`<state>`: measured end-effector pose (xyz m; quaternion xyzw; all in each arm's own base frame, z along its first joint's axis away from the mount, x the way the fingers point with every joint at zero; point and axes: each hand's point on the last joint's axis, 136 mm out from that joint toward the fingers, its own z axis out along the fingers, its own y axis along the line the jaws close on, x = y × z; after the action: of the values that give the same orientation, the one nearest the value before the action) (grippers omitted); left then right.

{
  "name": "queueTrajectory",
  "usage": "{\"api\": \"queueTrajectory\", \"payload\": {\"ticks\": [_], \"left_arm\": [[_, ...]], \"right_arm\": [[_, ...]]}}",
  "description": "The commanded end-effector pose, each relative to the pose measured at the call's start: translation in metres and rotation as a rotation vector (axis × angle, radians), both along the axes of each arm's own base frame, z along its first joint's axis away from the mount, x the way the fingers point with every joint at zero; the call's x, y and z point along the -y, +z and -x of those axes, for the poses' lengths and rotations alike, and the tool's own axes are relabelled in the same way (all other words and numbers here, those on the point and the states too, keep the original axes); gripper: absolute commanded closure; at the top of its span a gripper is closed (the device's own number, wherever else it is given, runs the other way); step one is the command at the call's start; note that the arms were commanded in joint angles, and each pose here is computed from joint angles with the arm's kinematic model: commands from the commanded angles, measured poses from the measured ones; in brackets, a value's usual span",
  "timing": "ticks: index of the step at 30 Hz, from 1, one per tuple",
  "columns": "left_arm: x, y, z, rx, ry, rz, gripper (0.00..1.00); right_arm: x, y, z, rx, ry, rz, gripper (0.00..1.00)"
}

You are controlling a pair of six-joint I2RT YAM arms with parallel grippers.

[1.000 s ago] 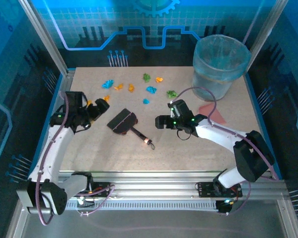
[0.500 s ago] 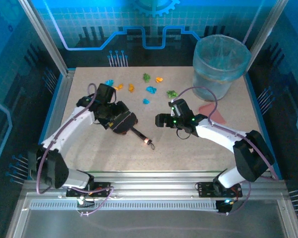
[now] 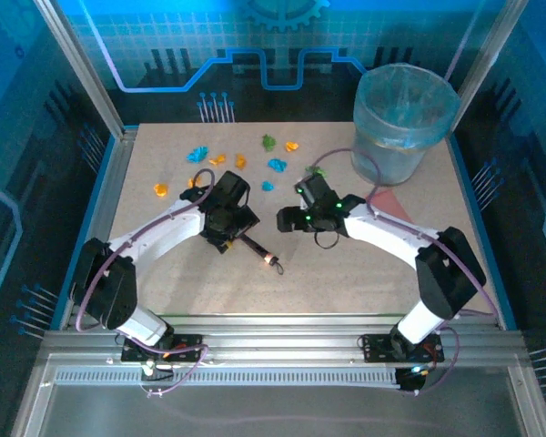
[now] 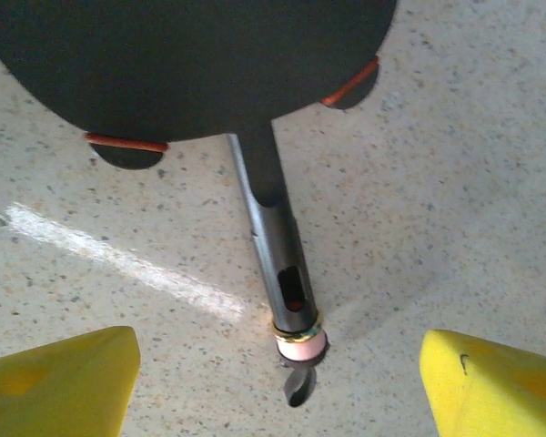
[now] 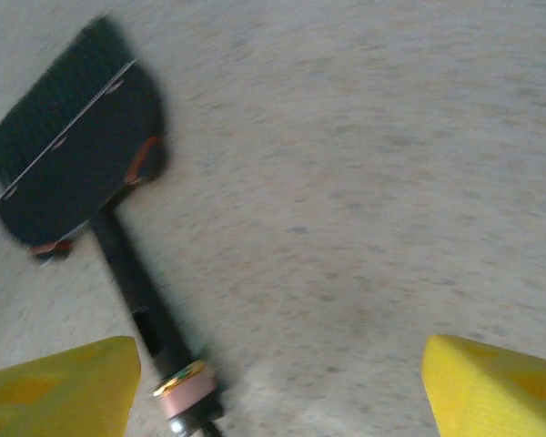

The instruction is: Sweep away the paper scraps from the table

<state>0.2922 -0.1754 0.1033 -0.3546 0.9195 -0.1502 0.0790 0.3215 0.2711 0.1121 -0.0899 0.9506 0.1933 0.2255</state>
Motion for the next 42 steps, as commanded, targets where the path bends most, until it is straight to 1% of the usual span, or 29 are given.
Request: {"api": "queueTrajectory", "payload": {"ticks": [1,4,6,9,14,16,20,25,29,32,34,37,42], "left_arm": [[-0.009,-0.013,0.003,-0.028,0.038,-0.021,0.19],[-0.009,-0.023,0.011,-0.064,0.073,0.001,0.20],[-0.008,-0.030,0.019,-0.094,0.118,0.016,0.21],[-0.005,-0.036,0.024,-0.112,0.165,0.015,0.22],[0.011,-0.043,0.023,-0.149,0.172,0.020,0.23],[0.013,-0.049,0.026,-0.184,0.203,0.021,0.25],[0.010,-0.059,0.021,-0.173,0.272,0.018,0.26],[0.023,-0.060,0.010,-0.188,0.254,0.032,0.26],[0.025,-0.063,0.011,-0.202,0.251,0.011,0.27],[0.023,-0.063,0.011,-0.193,0.252,-0.003,0.27],[0.023,-0.063,0.010,-0.189,0.241,-0.007,0.28],[0.026,-0.064,0.007,-0.183,0.215,-0.009,0.35],[0.026,-0.069,0.005,-0.197,0.201,-0.037,0.36]], "right_arm": [[-0.028,-0.016,0.048,-0.145,0.253,0.020,0.20],[-0.039,-0.023,0.070,-0.211,0.333,0.004,0.23],[-0.036,-0.029,0.078,-0.229,0.328,-0.003,0.24],[-0.030,-0.033,0.087,-0.241,0.310,-0.056,0.24],[-0.019,-0.034,0.097,-0.205,0.316,-0.089,0.24],[-0.015,-0.034,0.097,-0.178,0.318,-0.098,0.24],[-0.004,-0.036,0.096,-0.129,0.297,-0.146,0.24],[0.008,-0.031,0.091,-0.081,0.270,-0.179,0.24],[0.016,-0.030,0.087,-0.075,0.243,-0.183,0.24],[0.027,-0.030,0.081,-0.067,0.183,-0.173,0.24],[0.034,-0.029,0.076,-0.073,0.143,-0.180,0.24],[0.042,-0.025,0.070,-0.075,0.097,-0.206,0.24],[0.042,-0.020,0.067,-0.057,0.092,-0.230,0.24]]}}
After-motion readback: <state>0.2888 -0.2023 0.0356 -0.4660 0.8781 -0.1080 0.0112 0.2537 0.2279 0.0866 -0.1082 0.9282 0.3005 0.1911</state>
